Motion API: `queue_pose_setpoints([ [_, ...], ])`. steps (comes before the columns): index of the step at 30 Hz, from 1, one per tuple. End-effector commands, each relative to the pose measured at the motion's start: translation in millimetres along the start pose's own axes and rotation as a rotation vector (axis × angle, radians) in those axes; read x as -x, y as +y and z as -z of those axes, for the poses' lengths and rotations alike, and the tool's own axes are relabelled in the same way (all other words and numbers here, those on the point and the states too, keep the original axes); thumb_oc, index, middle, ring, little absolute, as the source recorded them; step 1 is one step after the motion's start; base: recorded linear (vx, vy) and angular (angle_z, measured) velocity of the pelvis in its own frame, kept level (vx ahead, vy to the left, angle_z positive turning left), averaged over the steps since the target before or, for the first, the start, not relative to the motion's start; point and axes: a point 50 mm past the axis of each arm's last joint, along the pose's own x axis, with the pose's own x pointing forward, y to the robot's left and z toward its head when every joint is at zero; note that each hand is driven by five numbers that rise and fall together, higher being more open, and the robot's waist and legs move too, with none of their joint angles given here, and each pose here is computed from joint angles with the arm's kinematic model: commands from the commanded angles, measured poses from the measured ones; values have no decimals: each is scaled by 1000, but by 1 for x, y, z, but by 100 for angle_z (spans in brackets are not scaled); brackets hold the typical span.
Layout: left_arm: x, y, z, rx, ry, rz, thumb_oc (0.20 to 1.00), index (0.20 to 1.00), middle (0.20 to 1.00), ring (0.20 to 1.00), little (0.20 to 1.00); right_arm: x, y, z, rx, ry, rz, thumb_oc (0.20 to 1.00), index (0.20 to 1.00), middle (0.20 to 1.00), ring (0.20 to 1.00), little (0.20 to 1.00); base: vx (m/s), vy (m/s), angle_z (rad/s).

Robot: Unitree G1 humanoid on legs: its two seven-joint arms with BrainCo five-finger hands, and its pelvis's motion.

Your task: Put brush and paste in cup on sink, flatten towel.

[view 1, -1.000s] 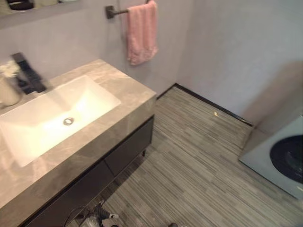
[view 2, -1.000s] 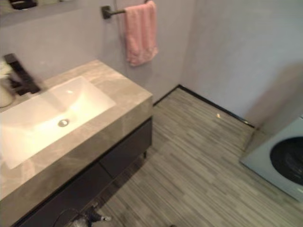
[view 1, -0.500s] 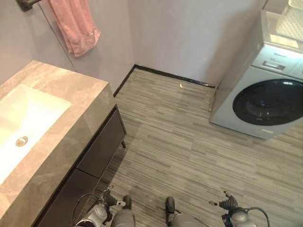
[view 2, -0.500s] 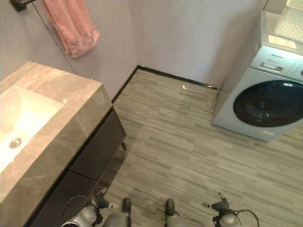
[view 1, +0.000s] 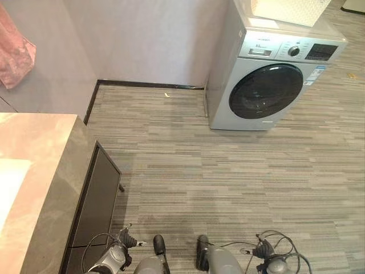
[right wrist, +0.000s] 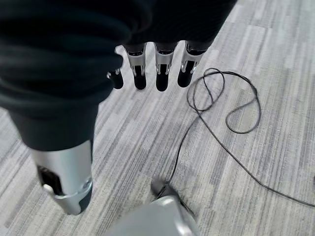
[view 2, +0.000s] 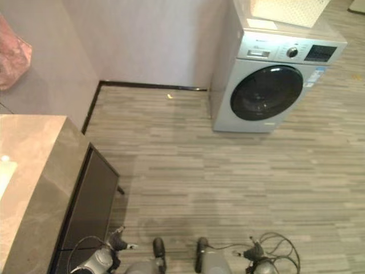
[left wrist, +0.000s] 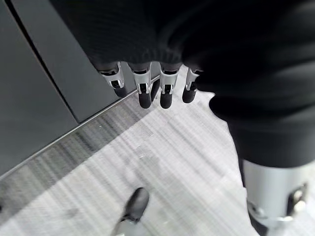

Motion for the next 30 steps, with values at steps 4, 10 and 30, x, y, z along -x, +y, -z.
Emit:
queue_pose_setpoints([
  [4, 0, 3, 2, 8, 6, -15, 1000, 1000, 1000, 1000, 1000, 8, -10, 37, 24, 122, 10, 1000, 1000, 1000, 1000, 1000, 108, -94, 20],
  [10, -3, 2, -14, 54, -39, -15, 1000, 1000, 1000, 1000, 1000, 10, -12, 44, -24, 140, 18, 1000, 1000, 1000, 1000, 1000, 74, -113, 1],
  [30, -2, 11, 2, 131, 34, -57, 1000, 1000, 1000, 1000, 1000, 3, -30, 7, 80, -36, 39, 1000, 1000, 1000, 1000, 1000, 278, -7, -2],
])
